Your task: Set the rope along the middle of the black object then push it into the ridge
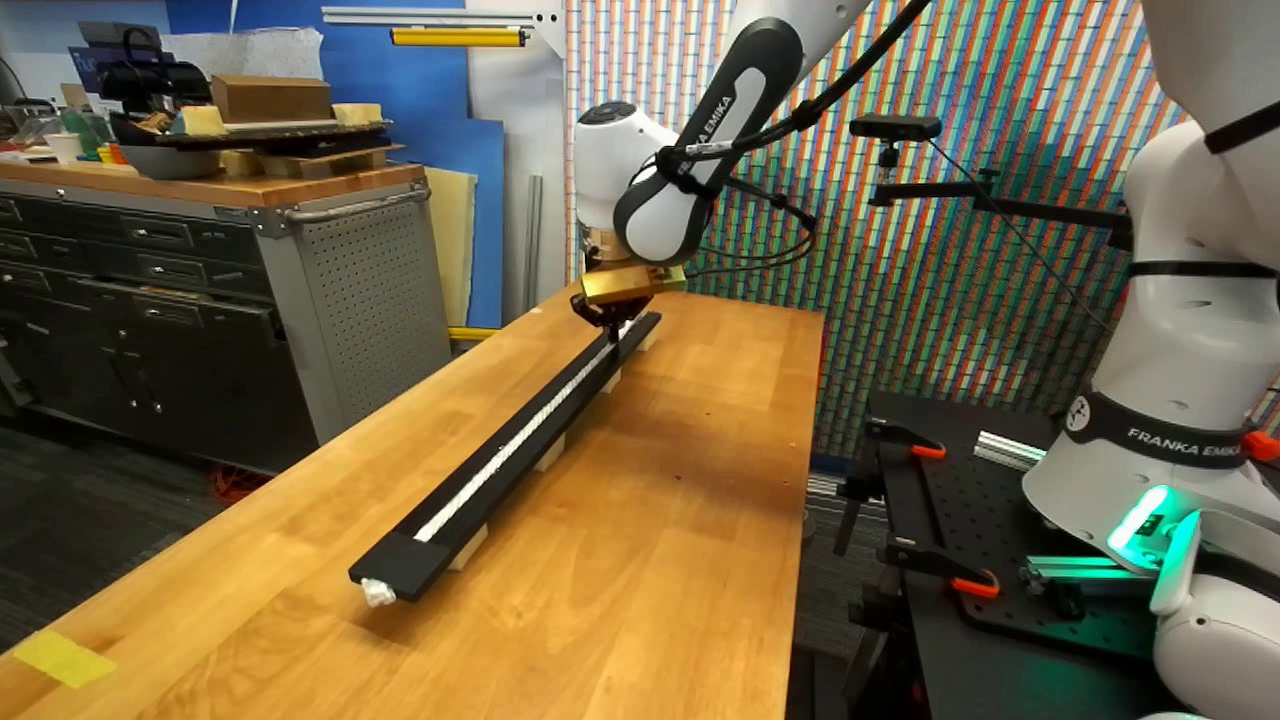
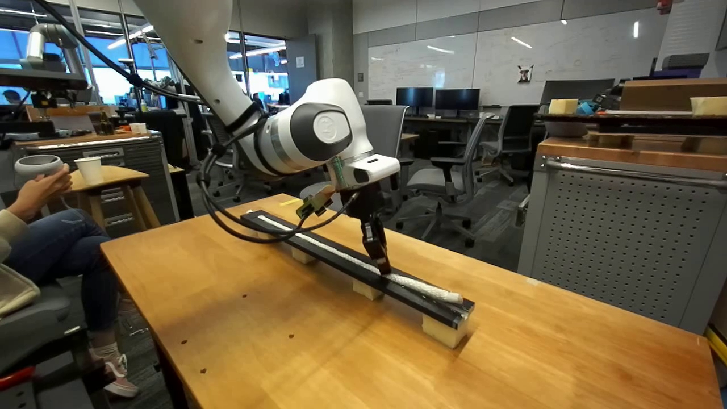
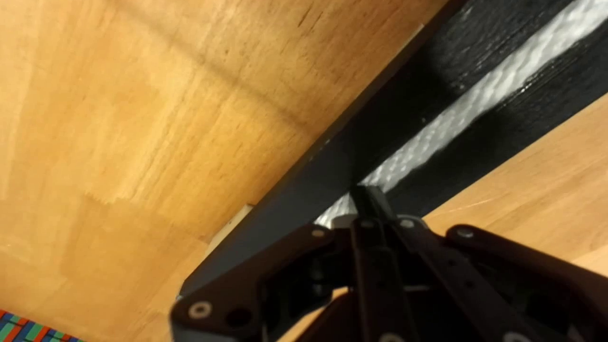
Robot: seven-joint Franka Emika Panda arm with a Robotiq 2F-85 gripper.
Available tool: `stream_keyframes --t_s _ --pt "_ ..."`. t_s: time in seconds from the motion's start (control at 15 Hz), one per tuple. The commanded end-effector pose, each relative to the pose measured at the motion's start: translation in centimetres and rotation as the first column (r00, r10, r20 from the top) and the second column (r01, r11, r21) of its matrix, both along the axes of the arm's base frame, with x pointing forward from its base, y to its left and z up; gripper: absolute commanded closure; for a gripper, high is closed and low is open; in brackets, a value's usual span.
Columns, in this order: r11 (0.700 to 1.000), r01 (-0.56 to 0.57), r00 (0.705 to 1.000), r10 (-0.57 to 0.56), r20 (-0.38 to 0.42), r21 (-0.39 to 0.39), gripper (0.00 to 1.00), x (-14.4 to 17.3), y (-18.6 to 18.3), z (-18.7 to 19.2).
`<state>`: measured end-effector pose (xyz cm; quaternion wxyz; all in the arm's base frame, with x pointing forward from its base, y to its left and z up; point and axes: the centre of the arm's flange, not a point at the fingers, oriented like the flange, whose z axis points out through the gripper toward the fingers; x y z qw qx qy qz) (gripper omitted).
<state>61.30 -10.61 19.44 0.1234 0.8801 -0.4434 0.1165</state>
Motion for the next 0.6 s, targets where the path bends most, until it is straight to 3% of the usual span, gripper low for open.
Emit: stream_keyframes --t_s 0.0,0.53 --pt "1.0 0.02 0.999 -0.02 0.05 -0.007 1.0 0.15 -0.09 1.36" --pt "0.999 0.04 0.999 -0.039 0.031 -0.01 1.0 0.67 -0.22 0.53"
